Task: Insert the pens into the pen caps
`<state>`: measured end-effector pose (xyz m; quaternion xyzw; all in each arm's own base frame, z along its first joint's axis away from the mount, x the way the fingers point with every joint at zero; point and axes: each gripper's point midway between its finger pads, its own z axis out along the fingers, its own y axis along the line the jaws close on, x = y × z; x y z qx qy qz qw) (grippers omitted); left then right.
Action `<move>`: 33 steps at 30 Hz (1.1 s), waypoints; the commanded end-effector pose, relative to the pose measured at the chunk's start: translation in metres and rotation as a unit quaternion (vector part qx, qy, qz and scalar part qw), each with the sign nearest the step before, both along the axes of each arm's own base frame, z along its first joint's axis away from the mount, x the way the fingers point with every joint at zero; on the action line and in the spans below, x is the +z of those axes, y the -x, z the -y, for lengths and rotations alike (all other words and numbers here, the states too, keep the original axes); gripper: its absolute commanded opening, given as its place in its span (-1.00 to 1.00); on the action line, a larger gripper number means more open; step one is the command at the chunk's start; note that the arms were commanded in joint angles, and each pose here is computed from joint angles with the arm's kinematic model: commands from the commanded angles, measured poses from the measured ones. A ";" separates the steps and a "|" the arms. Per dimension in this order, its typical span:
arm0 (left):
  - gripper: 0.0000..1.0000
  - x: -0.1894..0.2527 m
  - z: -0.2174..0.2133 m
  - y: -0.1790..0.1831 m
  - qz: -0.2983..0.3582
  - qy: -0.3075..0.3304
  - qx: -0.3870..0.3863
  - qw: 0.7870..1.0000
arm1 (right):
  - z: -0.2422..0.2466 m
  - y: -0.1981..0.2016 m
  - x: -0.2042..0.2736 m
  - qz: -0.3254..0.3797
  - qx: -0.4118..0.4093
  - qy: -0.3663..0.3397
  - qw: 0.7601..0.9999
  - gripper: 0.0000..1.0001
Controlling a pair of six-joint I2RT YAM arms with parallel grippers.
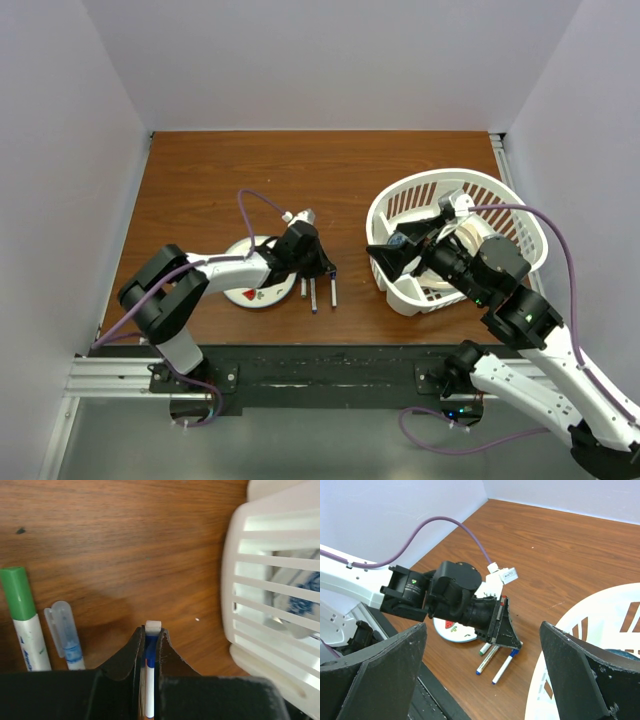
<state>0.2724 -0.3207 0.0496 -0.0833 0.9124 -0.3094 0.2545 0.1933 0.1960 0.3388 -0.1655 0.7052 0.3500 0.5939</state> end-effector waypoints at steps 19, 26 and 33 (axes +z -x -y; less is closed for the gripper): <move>-0.46 -0.005 -0.011 -0.014 0.003 -0.093 0.001 0.996 | -0.008 0.000 0.022 0.002 0.011 -0.041 0.999 0.97; 0.19 0.046 -0.012 -0.022 0.082 -0.067 -0.012 0.994 | -0.009 -0.001 0.014 -0.005 0.011 -0.032 0.999 0.96; 0.78 0.153 -0.018 -0.025 0.237 -0.048 -0.073 0.968 | -0.001 -0.009 -0.007 -0.034 -0.022 -0.011 0.999 0.97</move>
